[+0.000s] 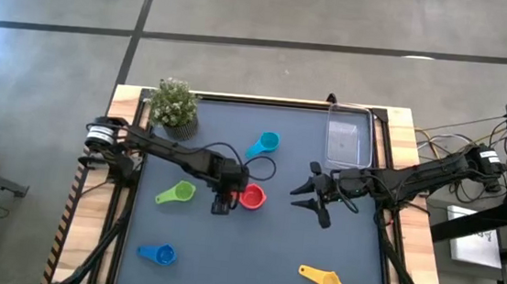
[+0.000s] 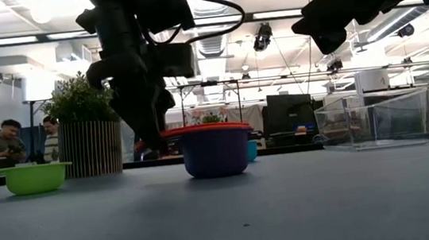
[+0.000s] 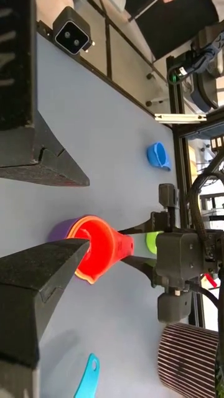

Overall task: Nest measuring cups in basket
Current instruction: Stack the red measuring cup on top of the orange measuring cup, then stack the light blue measuring cup on top of the red measuring cup

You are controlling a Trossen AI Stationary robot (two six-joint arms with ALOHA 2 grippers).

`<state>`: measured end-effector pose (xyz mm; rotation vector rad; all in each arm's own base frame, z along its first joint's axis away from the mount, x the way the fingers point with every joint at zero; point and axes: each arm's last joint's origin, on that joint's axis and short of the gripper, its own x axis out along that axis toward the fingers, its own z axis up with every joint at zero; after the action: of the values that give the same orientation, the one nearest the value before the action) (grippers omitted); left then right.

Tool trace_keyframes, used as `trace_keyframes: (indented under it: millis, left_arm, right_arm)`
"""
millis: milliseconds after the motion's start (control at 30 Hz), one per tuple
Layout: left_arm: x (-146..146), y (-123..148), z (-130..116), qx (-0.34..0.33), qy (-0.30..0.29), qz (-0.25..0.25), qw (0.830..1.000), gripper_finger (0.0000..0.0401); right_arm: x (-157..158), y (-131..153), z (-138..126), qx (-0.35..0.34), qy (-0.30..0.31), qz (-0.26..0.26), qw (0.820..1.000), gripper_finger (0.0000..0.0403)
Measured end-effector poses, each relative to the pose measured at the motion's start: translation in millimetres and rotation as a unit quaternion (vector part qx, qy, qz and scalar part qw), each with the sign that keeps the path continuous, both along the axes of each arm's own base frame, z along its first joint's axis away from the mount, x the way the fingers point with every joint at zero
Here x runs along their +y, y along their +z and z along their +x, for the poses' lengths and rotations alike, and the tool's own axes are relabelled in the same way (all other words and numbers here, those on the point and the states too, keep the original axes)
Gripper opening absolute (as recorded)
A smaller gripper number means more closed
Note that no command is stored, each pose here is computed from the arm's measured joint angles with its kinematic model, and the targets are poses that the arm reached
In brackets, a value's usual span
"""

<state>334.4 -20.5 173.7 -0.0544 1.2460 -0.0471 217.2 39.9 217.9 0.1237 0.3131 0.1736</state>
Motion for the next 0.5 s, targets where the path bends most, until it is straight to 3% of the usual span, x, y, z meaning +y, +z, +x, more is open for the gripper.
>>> trace_keyframes:
  millis: [233,500]
  left_arm:
    - [-1,20,-15,0.013,0.001,-0.026,1.000,0.0242]
    - [-2,66,-38,-0.066,0.012,-0.019,0.998,0.0252]
  right_arm:
    - [0,0,0,0.002,-0.002,0.004,1.000,0.0134]
    - [-1,0,0,0.001,-0.012,0.001,1.000,0.0134]
